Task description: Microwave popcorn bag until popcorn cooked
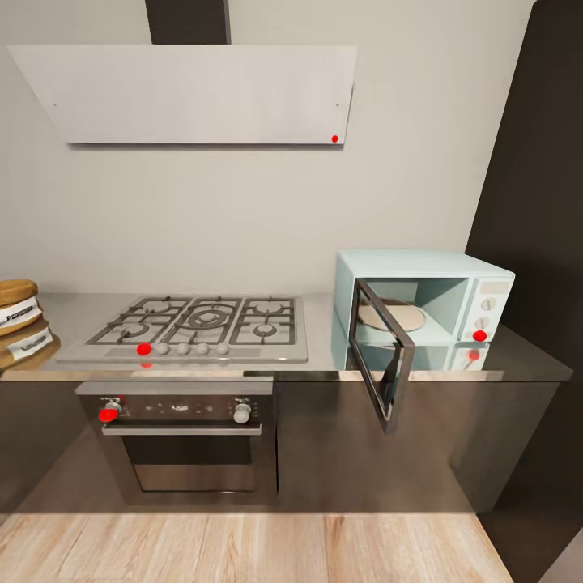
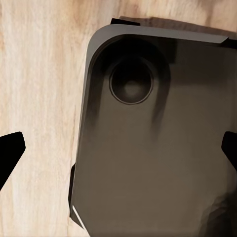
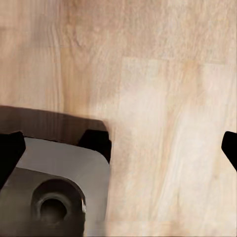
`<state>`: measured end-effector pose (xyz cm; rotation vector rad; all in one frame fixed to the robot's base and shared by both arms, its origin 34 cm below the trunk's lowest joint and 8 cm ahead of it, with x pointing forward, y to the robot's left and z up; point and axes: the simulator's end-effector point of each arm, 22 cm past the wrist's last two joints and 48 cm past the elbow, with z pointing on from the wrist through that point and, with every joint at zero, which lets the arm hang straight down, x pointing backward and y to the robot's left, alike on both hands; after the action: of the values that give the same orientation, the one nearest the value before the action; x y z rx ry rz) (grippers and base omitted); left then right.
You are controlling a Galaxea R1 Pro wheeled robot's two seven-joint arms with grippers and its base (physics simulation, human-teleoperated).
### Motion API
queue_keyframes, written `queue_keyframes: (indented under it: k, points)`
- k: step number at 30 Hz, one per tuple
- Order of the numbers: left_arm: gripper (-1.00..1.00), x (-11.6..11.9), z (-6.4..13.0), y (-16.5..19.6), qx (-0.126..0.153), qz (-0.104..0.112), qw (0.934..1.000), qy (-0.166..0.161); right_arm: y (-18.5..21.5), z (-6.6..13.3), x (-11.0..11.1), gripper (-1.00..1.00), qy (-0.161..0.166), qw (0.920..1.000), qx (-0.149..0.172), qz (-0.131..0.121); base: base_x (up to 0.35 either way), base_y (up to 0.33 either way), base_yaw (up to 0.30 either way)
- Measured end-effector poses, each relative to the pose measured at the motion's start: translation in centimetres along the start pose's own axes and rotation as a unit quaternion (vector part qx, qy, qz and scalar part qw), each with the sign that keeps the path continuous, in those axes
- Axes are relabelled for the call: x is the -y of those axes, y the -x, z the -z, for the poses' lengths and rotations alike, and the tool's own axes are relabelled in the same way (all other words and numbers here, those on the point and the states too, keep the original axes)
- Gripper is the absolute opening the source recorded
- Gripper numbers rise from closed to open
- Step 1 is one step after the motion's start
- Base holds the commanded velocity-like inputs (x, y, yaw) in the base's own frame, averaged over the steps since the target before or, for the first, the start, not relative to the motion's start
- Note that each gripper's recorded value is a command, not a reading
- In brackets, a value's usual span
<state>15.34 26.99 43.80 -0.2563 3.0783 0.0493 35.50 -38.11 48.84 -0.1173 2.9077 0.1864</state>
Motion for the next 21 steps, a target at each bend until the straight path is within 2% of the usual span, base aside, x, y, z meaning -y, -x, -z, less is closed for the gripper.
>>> queue_keyframes:
  k: [3,5,7,8,11,15,18,21]
  points:
    - [1.00,0.0,0.0,0.0,0.000,0.000,1.0000,0.000,-6.1,-2.5,-5.7,1.00,-0.034,0.9992,-0.024,0.003,0.000,0.000,0.000]
    - [1.00,0.0,0.0,0.0,0.000,0.000,1.0000,0.000,-7.5,-3.1,-7.8,1.00,-0.052,0.9985,-0.017,0.001,0.000,0.000,0.000]
    - [1.00,0.0,0.0,0.0,0.000,0.000,1.0000,0.000,-7.9,-3.4,-9.5,1.00,-0.055,0.9983,-0.002,-0.019,0.000,0.000,0.000]
    - [1.00,0.0,0.0,0.0,0.000,0.001,1.0000,0.000,-7.9,-3.4,-9.8,1.00,-0.058,0.9978,0.004,-0.033,0.000,0.000,0.000]
    - [1.00,0.0,0.0,0.0,0.000,0.001,1.0000,0.000,-8.0,-3.4,-9.8,1.00,-0.062,0.9966,0.010,-0.052,0.000,0.000,0.000]
    - [1.00,0.2,0.0,0.0,0.000,-0.001,1.0000,-0.001,-8.1,-3.4,-9.9,1.00,-0.063,0.9963,0.011,-0.057,0.000,0.000,0.000]
    - [1.00,2.6,0.1,-0.3,-0.001,-0.007,0.9998,-0.017,-8.1,-3.4,-9.9,1.00,-0.064,0.9964,0.011,-0.055,0.000,0.000,0.000]
    - [1.00,3.1,0.1,-0.4,-0.001,-0.002,0.9998,-0.020,-8.1,-3.4,-10.0,1.00,-0.063,0.9964,0.010,-0.056,0.000,0.000,0.000]
